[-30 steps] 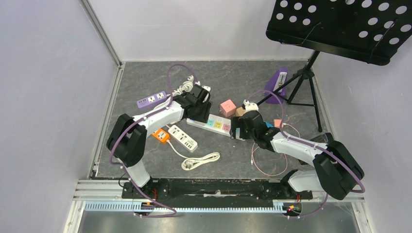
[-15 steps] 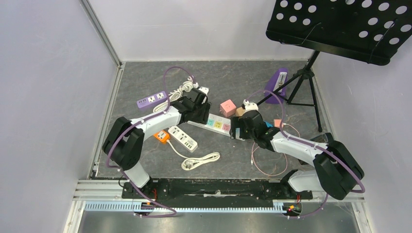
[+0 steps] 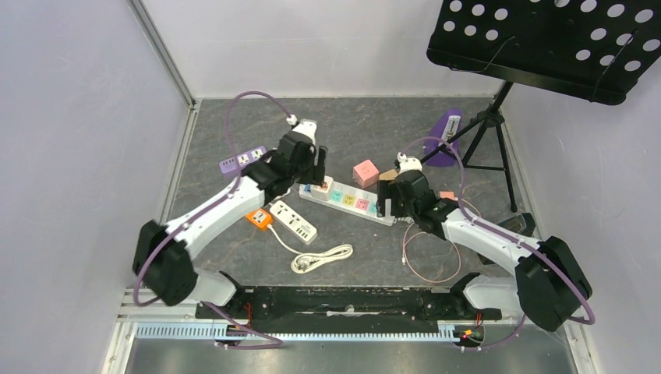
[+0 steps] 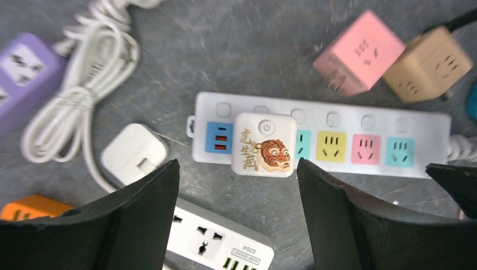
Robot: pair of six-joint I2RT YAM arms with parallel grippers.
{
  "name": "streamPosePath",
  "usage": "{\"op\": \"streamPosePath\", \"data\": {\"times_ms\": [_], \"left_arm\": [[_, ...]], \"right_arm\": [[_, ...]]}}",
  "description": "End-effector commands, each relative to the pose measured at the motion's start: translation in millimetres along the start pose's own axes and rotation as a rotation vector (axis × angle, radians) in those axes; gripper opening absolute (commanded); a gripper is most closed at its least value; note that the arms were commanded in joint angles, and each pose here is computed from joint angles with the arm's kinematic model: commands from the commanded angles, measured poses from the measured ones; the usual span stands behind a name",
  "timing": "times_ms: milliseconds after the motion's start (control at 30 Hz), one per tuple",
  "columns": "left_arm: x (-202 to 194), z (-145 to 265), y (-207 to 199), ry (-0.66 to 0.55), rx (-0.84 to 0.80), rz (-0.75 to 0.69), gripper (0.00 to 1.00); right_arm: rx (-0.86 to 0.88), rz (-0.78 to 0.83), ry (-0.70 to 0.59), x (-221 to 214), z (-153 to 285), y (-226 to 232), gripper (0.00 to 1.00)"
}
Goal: Insert the plug
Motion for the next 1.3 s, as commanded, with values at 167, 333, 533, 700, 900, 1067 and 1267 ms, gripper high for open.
{"op": "streamPosePath", "data": {"times_ms": [167, 333, 533, 700, 900, 1067, 1267], "left_arm": [[32.6, 68.3, 22.0, -0.234, 0.016, 0.076, 0.82], [26.7, 89.2, 27.9, -0.235, 0.004, 0.132, 0.82], [23.7, 111.1, 26.5, -0.274, -0.109, 0.127, 0.86], [15.9, 111.0, 31.0, -0.252, -0.097, 0.114, 0.87], [3.2, 103.3, 29.5, -0.137, -0.083, 0.091, 0.86], [-12.8, 98.6, 17.9, -0.028, -0.182, 0.077, 0.8], [-39.5, 87.3, 5.4, 0.077, -0.301, 0.146, 0.69]], "right_arm": [[-0.033, 0.005, 0.089, -9.7, -17.5, -9.4, 0.78], [0.087, -0.049, 0.131, -21.9, -21.8, 6.8, 0.72], [0.32, -0.291, 0.106, -32.9, -14.2, 44.7, 0.68], [0.312, -0.33, 0.12, -38.6, -10.2, 57.0, 0.68], [0.209, -0.318, 0.052, -7.3, 1.5, 44.7, 0.73], [0.094, -0.255, -0.033, 22.1, 13.5, 24.4, 0.82], [0.016, -0.165, -0.072, 39.1, 31.4, 9.1, 0.83]]}}
Point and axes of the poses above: each gripper's point midway between its finger pads, its own z axis back along the fingers, its own y axis along the line the jaws close on, x = y × z, the point moved 6 cm from there along z, back along the fingers, and after that the axes turned 15 degrees about z, right-handed, at the moved point
